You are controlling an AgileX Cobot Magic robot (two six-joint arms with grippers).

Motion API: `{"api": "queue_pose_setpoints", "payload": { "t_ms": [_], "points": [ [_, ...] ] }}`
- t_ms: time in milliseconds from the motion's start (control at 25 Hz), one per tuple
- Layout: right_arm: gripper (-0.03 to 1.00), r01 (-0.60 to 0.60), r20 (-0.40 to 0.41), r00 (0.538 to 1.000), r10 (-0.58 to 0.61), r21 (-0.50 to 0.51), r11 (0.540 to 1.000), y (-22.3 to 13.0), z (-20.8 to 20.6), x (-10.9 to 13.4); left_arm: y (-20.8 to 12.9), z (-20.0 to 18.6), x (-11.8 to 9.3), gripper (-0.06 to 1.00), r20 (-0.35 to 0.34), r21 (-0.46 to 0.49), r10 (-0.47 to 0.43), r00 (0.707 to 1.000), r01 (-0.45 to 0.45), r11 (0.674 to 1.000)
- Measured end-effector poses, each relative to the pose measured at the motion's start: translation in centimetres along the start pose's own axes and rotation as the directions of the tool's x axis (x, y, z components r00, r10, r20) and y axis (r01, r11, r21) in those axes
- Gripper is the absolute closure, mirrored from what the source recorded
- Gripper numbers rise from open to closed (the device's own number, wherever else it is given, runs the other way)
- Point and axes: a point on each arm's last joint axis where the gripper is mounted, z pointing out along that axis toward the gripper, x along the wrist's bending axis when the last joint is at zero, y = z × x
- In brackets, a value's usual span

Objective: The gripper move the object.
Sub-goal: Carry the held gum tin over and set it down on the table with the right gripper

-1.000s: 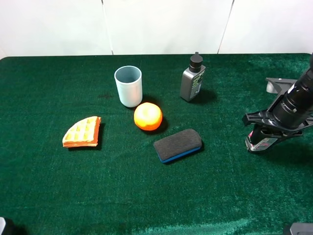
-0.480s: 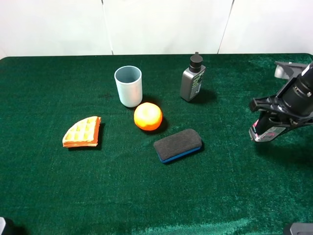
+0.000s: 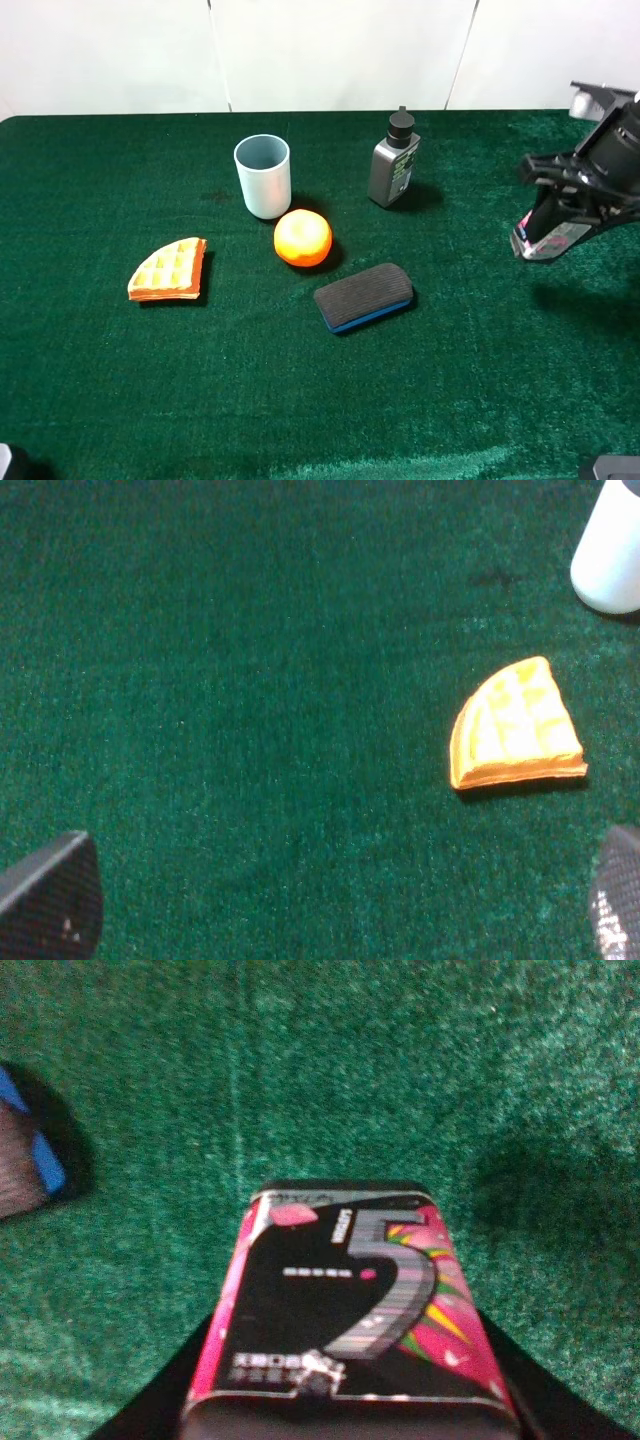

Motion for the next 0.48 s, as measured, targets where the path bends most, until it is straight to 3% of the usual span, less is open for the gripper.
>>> {"api": "queue_pose_setpoints", "payload": {
  "t_ms": [480],
  "points": [
    [0.63,0.007,-0.054,0.998,-0.015,-0.139,0.990,3.2,-4.9,1.4,0.0,0.0,0.0,-0.05,0.000,0.000,0.000,1.000,0.000,1.000]
  ]
}}
